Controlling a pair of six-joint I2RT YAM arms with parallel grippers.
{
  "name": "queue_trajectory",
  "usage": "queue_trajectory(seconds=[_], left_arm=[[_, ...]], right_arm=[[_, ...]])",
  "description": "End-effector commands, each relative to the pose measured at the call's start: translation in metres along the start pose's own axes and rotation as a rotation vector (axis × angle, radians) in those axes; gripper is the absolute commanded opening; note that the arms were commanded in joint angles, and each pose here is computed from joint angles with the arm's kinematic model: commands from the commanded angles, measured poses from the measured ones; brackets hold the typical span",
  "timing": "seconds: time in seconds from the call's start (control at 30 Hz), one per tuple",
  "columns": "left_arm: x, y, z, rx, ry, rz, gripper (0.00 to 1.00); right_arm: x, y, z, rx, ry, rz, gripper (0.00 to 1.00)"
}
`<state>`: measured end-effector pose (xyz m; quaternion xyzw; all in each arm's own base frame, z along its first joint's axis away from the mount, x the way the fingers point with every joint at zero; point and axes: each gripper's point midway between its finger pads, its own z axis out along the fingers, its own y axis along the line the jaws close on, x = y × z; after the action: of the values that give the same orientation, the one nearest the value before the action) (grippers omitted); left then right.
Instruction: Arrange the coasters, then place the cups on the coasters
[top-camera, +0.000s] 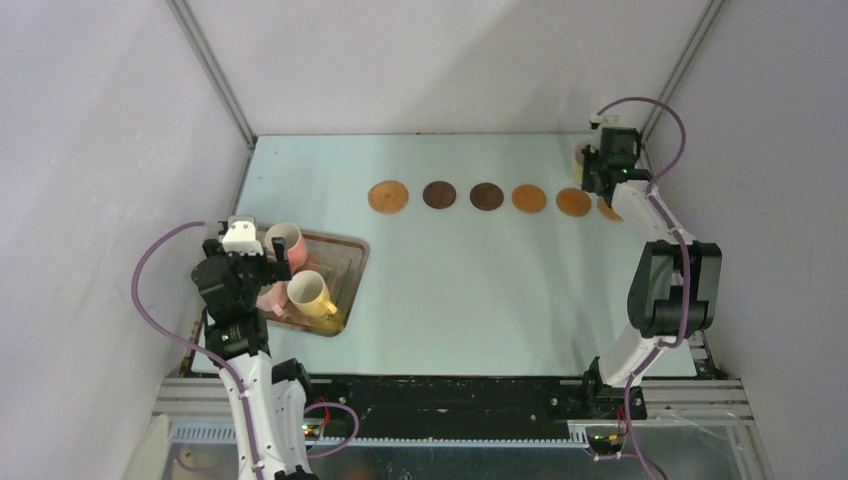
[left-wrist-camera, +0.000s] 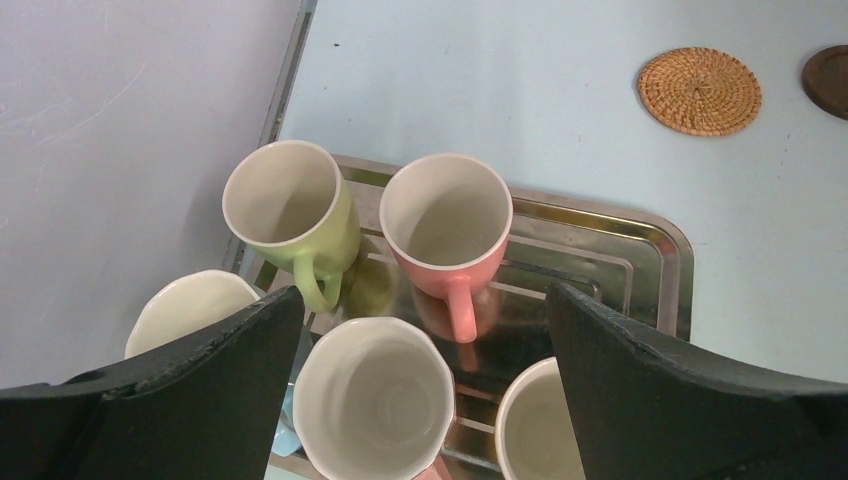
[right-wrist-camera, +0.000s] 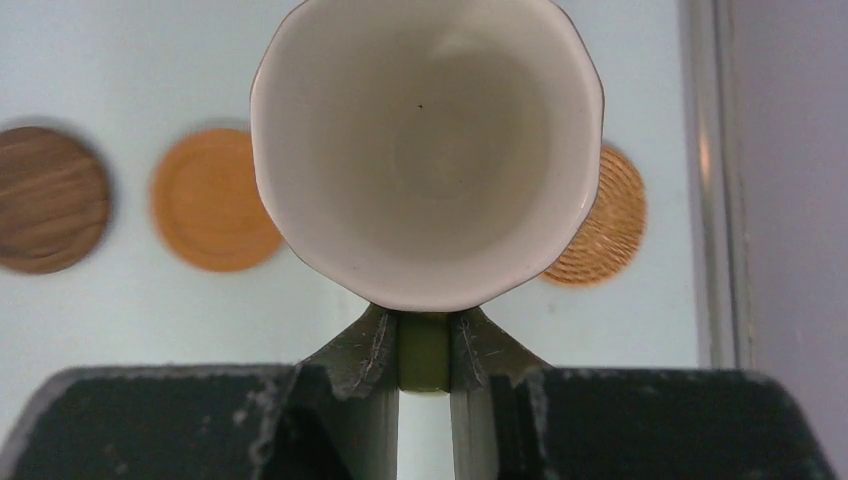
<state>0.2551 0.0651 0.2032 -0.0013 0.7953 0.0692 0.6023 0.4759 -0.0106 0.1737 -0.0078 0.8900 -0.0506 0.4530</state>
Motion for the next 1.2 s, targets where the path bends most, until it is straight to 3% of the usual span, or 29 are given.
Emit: queue_trajectory(seconds=[0.0, 0.33, 1.17], left_arm=[[-0.015, 0.002, -0.002, -0.001, -0.051, 0.009, 0.98], [-0.011, 0.001, 0.002, 0.009, -0.034, 0.003, 0.98], [-0.012, 0.001, 0.001, 0.007, -0.032, 0.001, 0.98]], right_arm=[[-0.002, -0.069, 0.021, 0.138, -0.056, 0.097, 0.00], [0.025, -0.143, 0.034, 0.231, -0.138, 0.207, 0.00], [0.011, -0.132, 0.020, 0.159, -0.183, 0.258, 0.00]])
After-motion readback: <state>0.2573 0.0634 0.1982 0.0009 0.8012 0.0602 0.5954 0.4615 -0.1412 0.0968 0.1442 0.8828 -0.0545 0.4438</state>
